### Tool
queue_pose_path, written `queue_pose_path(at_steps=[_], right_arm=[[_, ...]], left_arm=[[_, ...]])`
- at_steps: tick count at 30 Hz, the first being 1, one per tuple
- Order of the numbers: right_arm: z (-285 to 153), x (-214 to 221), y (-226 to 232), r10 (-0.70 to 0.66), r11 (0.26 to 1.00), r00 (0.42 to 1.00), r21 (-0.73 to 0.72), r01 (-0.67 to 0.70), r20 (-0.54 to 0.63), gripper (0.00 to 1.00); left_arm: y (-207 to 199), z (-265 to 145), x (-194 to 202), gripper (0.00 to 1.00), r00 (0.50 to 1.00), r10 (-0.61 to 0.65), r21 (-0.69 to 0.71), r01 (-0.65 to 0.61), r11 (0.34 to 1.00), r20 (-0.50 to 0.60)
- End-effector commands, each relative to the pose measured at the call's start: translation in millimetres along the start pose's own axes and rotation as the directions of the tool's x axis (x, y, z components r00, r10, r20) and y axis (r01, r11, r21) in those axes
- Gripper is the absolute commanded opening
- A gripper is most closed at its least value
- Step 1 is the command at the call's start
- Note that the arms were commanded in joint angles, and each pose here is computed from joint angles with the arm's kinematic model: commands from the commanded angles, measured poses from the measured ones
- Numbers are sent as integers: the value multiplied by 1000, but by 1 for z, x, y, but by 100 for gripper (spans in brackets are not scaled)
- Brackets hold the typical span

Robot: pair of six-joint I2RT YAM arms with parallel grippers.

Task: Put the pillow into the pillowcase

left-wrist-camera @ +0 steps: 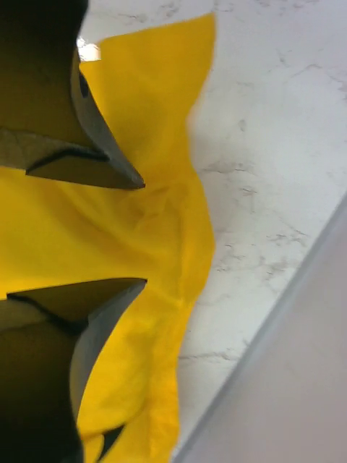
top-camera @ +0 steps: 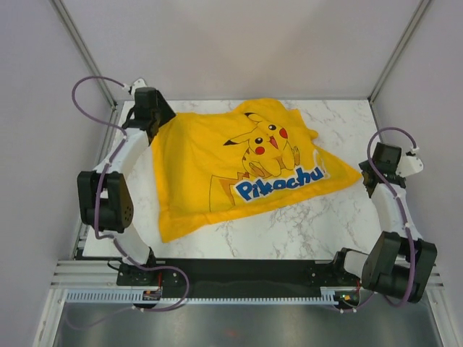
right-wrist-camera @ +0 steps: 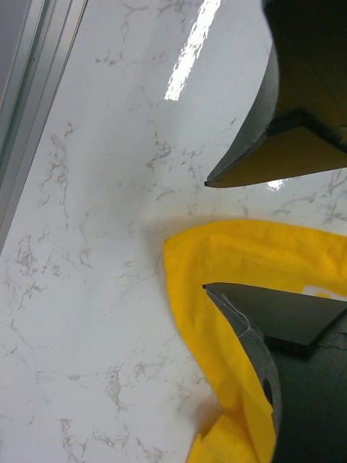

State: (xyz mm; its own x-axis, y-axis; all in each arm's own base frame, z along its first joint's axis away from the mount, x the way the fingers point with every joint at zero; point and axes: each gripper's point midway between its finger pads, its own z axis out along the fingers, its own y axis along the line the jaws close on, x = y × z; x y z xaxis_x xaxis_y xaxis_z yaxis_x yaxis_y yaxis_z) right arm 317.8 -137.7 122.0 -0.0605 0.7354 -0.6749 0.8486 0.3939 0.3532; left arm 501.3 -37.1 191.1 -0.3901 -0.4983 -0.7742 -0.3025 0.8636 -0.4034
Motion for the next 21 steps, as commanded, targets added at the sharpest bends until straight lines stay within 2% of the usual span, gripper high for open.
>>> queue_pose_path(at_steps=[1,2,3,4,6,7,11,12,13,14,15,17,21], right_arm=[[-20,-12,4,119,989,990,-95,-112,69,64],[-23,-17,16,123,982,990,-154,-110,74,67],[-25,-17,26,66,978,995,-205,-50,72,68],[-30,-7,45,31,952,999,-305,-26,11,68],[-29,0,76,-41,895,999,-446,29,-17,72],[-39,7,102,-82,821,995,-570,37,-52,73],[-39,31,154,-214,710,966,-702,54,-143,80],[-31,28,172,-232,712,963,-699,75,-133,87],[-33,38,185,-278,701,953,-703,118,-118,88],[-15,50,186,-299,740,943,-660,134,-144,91],[-18,41,205,-295,725,947,-674,137,-125,92],[1,57,217,-297,741,938,-663,107,-180,92],[18,72,248,-296,736,930,-673,77,-217,94]], left_arm=[[2,1,-40,62,995,86,-105,-82,991,42],[2,-2,-43,77,996,79,-113,-74,991,47],[4,-5,-43,99,996,76,-124,-69,990,50],[4,-17,-52,100,994,71,-124,-61,990,77],[12,-28,-48,100,994,78,-143,-66,988,82],[8,-46,-58,100,991,75,-126,-60,990,115],[2,-79,-53,100,989,64,-62,-56,997,136],[3,-79,-43,100,991,51,-45,-46,998,122],[0,-81,-37,100,993,43,-16,-42,999,106],[4,-82,-27,100,995,42,-11,-41,999,92],[4,-82,-25,100,995,34,-6,-34,999,94],[13,-75,-11,100,997,39,-24,-38,999,70],[23,-60,8,100,998,59,-58,-58,997,21]])
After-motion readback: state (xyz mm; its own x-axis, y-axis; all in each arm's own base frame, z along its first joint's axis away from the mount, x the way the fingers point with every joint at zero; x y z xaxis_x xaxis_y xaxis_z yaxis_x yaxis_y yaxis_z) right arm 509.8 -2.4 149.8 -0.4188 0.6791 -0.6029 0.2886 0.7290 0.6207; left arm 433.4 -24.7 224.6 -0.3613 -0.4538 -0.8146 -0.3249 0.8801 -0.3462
